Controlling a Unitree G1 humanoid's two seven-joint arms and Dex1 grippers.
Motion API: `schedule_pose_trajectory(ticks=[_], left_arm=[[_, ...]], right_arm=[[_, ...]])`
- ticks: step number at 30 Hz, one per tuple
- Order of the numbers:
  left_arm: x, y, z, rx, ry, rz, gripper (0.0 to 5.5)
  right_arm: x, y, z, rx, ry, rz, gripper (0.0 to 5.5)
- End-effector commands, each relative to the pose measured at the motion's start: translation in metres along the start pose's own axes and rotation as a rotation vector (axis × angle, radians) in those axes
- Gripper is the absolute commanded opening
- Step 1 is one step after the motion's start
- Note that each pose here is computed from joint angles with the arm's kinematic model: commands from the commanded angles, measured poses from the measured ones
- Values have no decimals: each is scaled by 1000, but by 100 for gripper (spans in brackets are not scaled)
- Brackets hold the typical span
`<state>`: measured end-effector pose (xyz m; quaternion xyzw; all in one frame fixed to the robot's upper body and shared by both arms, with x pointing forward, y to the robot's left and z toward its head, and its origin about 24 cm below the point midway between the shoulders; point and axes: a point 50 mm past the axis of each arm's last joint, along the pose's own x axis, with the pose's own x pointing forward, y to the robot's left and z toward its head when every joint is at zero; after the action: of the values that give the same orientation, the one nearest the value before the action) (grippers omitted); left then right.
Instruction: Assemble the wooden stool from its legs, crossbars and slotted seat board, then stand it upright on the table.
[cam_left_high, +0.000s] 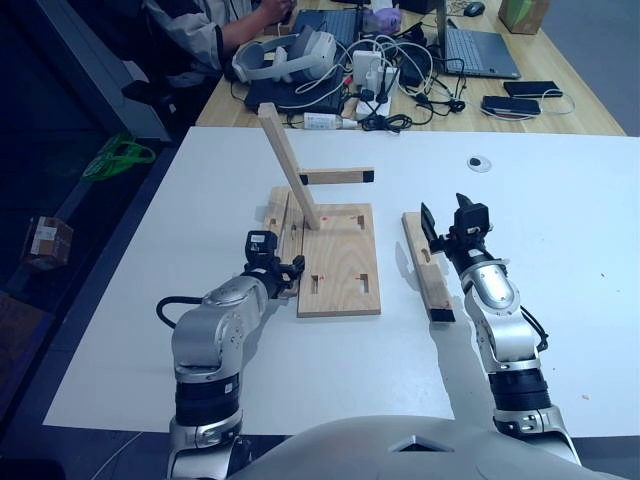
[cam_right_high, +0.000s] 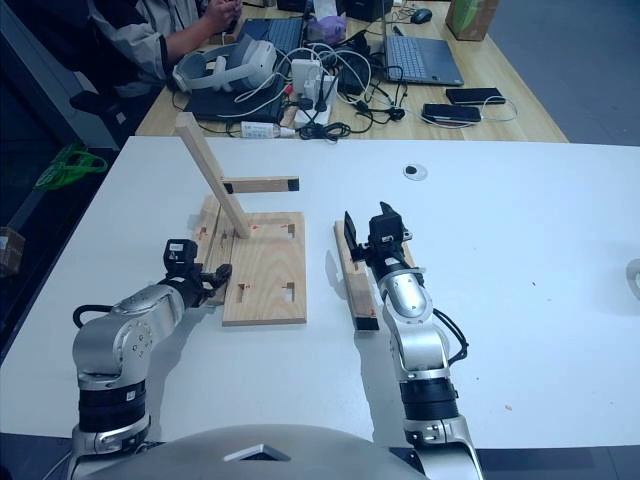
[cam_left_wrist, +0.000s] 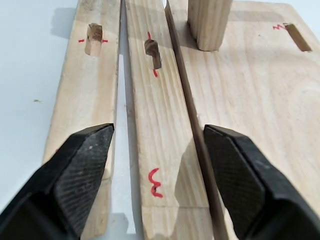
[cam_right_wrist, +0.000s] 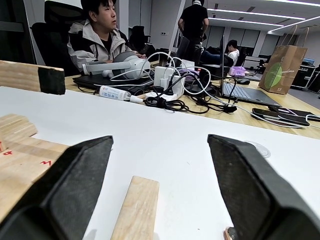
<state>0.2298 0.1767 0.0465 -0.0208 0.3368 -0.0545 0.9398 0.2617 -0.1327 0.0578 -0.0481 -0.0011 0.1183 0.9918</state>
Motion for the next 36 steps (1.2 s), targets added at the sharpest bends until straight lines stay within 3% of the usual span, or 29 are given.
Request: schedule_pose_trajectory(ticks=[1, 17, 25, 28, 31, 36], left_arm=[[3, 6, -23, 18, 121, 39, 335], [4, 11, -22, 83, 107, 79, 335], [4, -8, -2, 113, 36, -3, 335], [5, -8, -3, 117, 48, -8, 335], [6, -8, -9, 131, 88, -1, 377], [6, -5, -13, 136, 108, 18, 360]], right_arm=[[2, -1, 1, 2, 4, -6, 349], [3, -2, 0, -2, 4, -9, 349], [4, -3, 2, -14, 0, -6, 349], [4, -2, 2, -17, 0, -3, 349], [4, -2, 2, -19, -1, -5, 349], [4, -2, 2, -19, 0, -4, 349]])
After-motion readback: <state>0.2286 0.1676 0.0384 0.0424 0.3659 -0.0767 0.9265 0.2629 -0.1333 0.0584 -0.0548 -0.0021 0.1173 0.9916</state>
